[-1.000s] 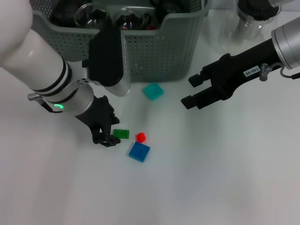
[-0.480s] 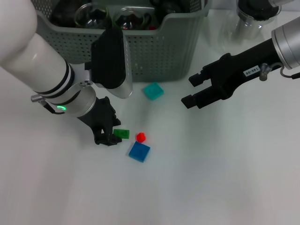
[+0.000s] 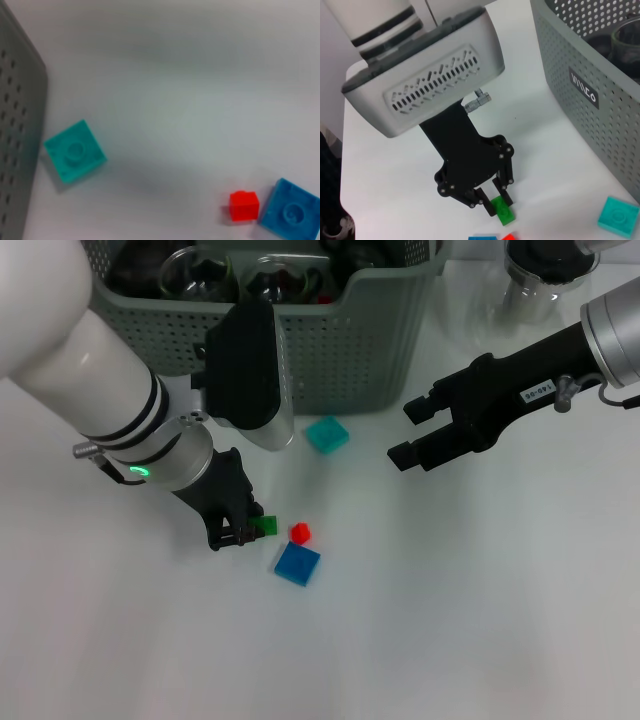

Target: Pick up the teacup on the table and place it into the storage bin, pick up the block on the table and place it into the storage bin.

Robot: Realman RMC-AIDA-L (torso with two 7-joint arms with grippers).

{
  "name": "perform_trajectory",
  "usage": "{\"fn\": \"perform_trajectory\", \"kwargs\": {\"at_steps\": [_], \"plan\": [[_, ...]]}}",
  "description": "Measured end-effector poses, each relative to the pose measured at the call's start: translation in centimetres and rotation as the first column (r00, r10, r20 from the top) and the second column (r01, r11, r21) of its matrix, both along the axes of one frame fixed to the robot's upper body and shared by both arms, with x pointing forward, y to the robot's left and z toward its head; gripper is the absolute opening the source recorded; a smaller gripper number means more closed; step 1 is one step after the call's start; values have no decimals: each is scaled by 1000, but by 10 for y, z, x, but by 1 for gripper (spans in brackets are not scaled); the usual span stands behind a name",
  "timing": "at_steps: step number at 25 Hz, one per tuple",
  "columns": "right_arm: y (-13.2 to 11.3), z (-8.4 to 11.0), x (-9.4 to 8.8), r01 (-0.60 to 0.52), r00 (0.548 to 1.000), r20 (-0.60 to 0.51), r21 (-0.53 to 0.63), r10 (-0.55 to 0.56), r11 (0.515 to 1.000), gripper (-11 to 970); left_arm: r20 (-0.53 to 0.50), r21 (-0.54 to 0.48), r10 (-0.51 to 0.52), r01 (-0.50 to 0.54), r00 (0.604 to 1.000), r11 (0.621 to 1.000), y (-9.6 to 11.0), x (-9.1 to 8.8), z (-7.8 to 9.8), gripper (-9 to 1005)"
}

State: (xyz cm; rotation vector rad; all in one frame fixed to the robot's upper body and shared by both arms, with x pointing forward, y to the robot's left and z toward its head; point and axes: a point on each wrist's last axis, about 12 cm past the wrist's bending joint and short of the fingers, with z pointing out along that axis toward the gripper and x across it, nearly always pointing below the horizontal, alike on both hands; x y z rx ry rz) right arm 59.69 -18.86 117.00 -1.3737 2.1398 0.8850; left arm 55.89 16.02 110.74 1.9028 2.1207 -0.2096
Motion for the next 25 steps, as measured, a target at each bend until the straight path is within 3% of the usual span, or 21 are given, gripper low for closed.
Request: {"fn": "perform_trajectory", "kwargs": {"at_steps": [8,12,15,18,19,22,25], "plan": [[-2,-1,-1,1,1000,-5,1,-1,1000,767,-2,-47,59,-59,998,997,10,-9,18,187],[-2,0,-1,0,1000,-2,0,0,1000,767,-32,-186,129,-133,991,974,24,-14,40,191],[-1,1,-1,-2,1000,-1,0,2,1000,766,-60,-390,211,-217,976,895,49,-14,73,201],[0,2,-1,-4,1000,1,0,4,1000,766,-60,-550,312,-292,948,783,75,-10,103,212],[0,2,0,-4,1000,2,0,4,1000,766,-48,-611,355,-309,934,729,84,-6,117,215],[1,3,0,-7,1000,5,0,7,1000,766,-12,-701,431,-315,902,640,94,8,144,226],[2,4,0,-7,1000,5,1,7,1000,766,2,-725,529,-363,849,586,95,35,159,236]]}}
